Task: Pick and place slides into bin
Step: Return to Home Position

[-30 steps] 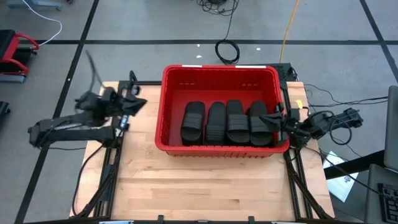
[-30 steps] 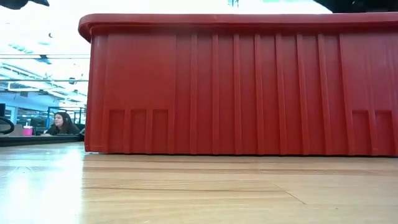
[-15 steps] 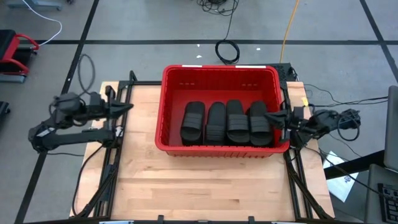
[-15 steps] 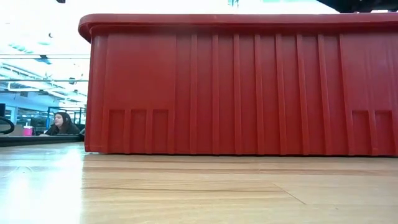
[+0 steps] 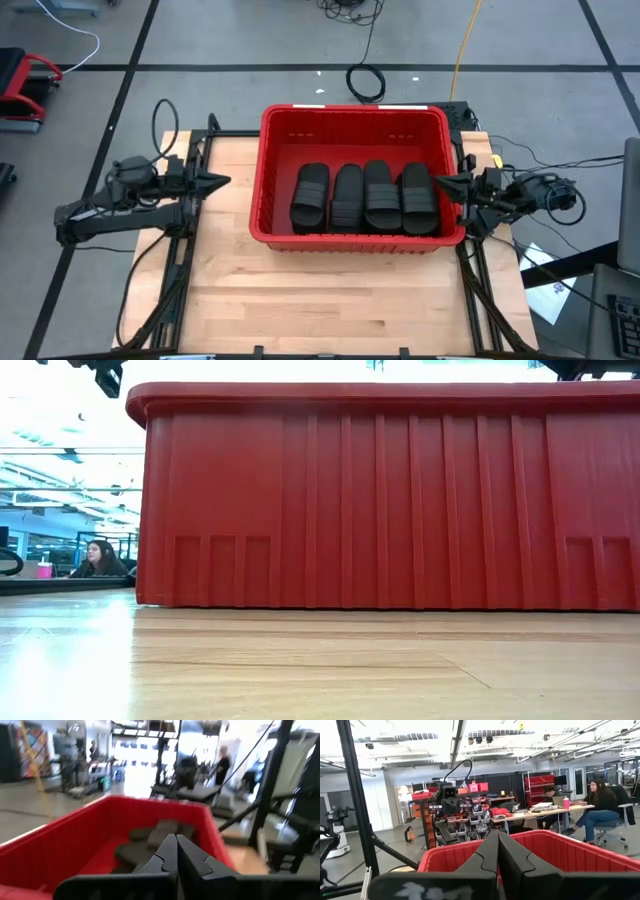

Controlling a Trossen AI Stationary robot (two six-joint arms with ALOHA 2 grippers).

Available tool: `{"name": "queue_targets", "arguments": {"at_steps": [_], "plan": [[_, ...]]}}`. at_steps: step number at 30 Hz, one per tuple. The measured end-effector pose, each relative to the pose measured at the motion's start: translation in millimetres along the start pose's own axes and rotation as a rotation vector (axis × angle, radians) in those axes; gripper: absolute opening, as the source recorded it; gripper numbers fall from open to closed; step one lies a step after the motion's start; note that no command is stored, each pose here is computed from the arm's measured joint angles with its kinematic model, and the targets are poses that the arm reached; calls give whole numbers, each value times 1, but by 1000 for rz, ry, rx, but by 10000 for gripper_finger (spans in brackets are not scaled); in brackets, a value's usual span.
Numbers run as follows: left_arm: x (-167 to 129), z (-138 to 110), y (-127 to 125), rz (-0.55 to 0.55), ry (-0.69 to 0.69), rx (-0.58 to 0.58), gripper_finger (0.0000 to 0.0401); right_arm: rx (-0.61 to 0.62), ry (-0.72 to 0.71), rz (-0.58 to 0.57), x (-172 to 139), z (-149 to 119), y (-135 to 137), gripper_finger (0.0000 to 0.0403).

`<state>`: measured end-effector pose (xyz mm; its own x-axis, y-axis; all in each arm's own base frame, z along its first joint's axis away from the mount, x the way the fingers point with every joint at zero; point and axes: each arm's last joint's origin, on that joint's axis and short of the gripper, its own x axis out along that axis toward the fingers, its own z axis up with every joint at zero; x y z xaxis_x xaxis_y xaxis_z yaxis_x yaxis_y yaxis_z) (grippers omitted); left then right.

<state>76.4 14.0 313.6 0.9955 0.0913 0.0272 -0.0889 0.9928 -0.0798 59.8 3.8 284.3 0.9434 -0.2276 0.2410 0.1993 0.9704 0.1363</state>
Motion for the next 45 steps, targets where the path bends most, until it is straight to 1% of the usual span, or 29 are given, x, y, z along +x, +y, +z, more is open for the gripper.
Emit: {"name": "queue_targets", "arguments": {"at_steps": [6, 10, 13, 19, 27, 32, 36, 45], "plan": [[8, -11, 2, -46, -194, -68, 0, -6, 6, 0, 0, -1, 0, 0], [13, -22, 3, -68, -255, -133, 0, 9, 7, 2, 0, -1, 0, 0], [14, -23, 3, -72, -273, -142, 0, 22, 7, 4, 0, -1, 0, 0], [14, -23, 3, -51, -276, -145, 0, 22, 6, -2, 0, -1, 0, 0], [16, -30, 4, -51, -202, -234, 0, 40, 7, -4, 0, -1, 0, 0], [16, -31, 3, -65, -187, -270, 0, 8, 7, -3, 0, -1, 0, 0], [16, -31, 3, -78, -183, -261, 0, -41, 7, -2, 0, -1, 0, 0], [16, -31, 3, -77, -184, -251, 1, -39, 7, 1, 0, -1, 0, 0]]}}
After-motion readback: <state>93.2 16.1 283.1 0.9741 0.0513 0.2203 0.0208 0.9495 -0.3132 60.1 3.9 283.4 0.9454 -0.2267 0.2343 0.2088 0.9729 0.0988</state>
